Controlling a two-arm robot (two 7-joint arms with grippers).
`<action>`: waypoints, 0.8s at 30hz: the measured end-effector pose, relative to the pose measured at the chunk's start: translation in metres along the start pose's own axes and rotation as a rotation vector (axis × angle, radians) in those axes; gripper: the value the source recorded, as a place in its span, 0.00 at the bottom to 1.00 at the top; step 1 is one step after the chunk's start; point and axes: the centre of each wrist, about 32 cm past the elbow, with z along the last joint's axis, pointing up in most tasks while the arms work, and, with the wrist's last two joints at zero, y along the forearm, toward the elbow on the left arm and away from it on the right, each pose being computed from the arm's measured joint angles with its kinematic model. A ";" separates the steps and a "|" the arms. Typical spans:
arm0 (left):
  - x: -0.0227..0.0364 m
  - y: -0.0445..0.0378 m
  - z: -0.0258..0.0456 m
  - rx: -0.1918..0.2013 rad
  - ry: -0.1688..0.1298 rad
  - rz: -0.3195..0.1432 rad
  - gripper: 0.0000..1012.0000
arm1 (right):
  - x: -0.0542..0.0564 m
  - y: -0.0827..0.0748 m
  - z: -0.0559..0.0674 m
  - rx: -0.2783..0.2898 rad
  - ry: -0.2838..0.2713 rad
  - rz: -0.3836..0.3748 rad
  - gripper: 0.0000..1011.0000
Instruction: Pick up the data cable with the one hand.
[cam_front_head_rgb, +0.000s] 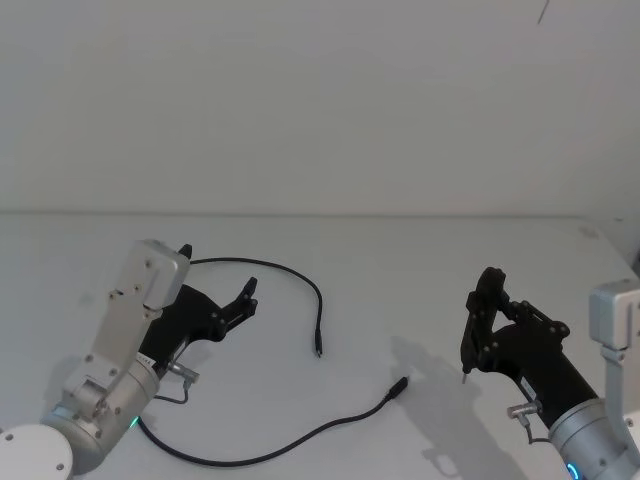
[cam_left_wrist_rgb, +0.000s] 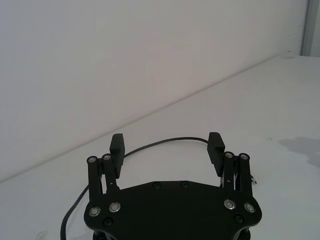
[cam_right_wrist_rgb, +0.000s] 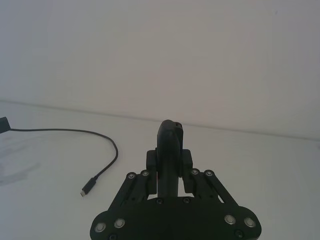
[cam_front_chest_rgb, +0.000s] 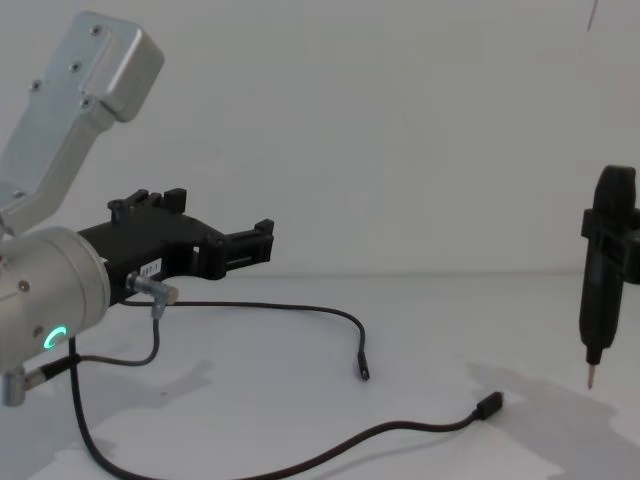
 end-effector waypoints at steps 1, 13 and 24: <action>0.0000 0.0000 0.0000 0.000 0.000 0.000 0.99 | 0.000 0.000 0.000 0.000 0.000 0.000 0.28; -0.0002 -0.0001 -0.0001 0.000 0.001 -0.001 0.99 | 0.000 0.000 0.000 0.000 0.000 0.000 0.28; 0.0044 -0.0002 0.0026 -0.014 0.028 -0.057 0.99 | 0.000 0.000 0.000 0.000 0.000 0.000 0.28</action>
